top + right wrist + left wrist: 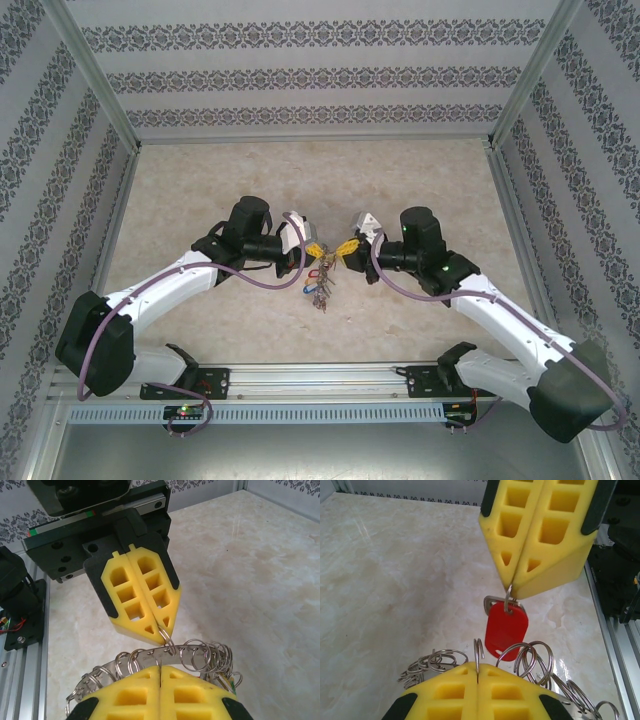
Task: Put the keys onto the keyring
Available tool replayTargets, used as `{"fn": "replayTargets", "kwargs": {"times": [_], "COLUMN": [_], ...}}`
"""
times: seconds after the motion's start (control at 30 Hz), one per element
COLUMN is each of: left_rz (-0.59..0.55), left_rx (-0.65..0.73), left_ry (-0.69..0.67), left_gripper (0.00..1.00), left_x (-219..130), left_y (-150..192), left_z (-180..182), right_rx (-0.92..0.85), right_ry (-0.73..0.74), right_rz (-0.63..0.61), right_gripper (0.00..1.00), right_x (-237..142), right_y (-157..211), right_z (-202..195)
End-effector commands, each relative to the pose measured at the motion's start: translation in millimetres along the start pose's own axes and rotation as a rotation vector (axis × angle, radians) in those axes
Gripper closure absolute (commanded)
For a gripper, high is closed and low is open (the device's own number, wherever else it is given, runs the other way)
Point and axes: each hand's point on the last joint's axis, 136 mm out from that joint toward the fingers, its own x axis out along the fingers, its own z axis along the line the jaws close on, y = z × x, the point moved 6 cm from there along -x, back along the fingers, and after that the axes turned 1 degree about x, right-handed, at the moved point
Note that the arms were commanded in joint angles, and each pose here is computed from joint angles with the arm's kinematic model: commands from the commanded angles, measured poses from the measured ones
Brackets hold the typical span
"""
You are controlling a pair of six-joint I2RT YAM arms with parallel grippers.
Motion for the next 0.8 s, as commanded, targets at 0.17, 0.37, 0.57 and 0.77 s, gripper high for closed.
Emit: {"fn": "replayTargets", "kwargs": {"times": [0.17, 0.37, 0.57, 0.77], "left_rz": [-0.075, -0.074, -0.072, -0.072], "left_rx": [0.044, 0.045, 0.044, 0.044], "left_ry": [0.024, 0.020, 0.024, 0.024], "left_gripper": [1.00, 1.00, 1.00, 1.00], "left_x": [-1.7, -1.2, -0.3, 0.3], "left_y": [-17.1, -17.9, -18.0, -18.5], "left_z": [-5.2, -3.7, -3.7, -3.0], "right_rx": [-0.073, -0.070, -0.068, -0.080], "right_ry": [-0.032, -0.059, -0.044, -0.020], "right_rz": [-0.040, -0.045, -0.039, -0.044], "right_gripper": [1.00, 1.00, 1.00, 1.00], "right_x": [7.8, 14.6, 21.0, 24.8], "right_y": [-18.7, -20.5, -21.6, -23.7], "right_z": [1.2, 2.6, -0.5, -3.1]}}
